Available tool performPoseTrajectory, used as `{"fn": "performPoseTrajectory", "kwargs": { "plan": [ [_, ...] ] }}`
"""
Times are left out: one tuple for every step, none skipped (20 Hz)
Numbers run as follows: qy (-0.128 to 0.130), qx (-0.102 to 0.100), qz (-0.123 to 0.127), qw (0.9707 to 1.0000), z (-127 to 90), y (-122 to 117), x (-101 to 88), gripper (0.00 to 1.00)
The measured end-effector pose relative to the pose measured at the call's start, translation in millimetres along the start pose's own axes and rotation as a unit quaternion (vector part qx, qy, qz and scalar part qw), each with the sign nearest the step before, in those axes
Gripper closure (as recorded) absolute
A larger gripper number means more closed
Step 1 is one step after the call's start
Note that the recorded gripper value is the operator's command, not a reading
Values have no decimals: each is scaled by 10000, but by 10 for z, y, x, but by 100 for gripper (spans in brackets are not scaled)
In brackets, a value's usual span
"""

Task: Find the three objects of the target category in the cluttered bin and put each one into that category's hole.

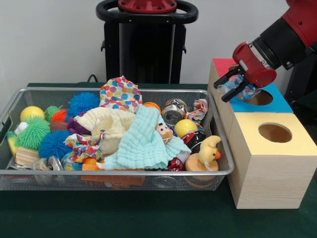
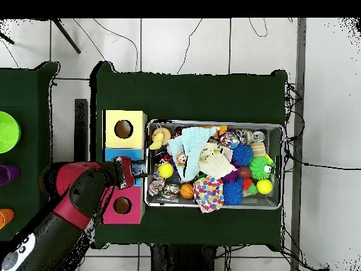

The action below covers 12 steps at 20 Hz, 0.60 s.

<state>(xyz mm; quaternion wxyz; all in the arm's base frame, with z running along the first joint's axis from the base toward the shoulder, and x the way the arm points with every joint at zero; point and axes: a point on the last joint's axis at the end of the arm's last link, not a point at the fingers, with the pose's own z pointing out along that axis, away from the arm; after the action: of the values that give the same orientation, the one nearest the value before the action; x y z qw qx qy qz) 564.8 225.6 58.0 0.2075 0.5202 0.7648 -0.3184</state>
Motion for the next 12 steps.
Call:
{"fn": "performPoseTrajectory", "kwargs": {
  "plan": [
    [-5, -8, -9, 10000, -9, 5, 8, 100],
    [-4, -9, -13, 10000, -13, 7, 12, 100],
    [-7, -11, -17, 10000, -17, 9, 16, 100],
    [-10, -12, -26, 10000, -24, 13, 24, 100],
    [-21, -12, -44, 10000, -39, 21, 38, 100],
    [-26, -11, -49, 10000, -43, 23, 42, 100],
    [-36, -6, -55, 10000, -46, 24, 43, 100],
    [-54, 5, -55, 10000, -46, 26, 47, 100],
    [-71, 18, -52, 10000, -44, 27, 53, 100],
    [-78, 22, -48, 10000, -45, 28, 55, 100],
    [-85, 26, -44, 10000, -45, 29, 57, 100],
    [-101, 36, -28, 9999, -47, 30, 61, 100]
  ]
}}
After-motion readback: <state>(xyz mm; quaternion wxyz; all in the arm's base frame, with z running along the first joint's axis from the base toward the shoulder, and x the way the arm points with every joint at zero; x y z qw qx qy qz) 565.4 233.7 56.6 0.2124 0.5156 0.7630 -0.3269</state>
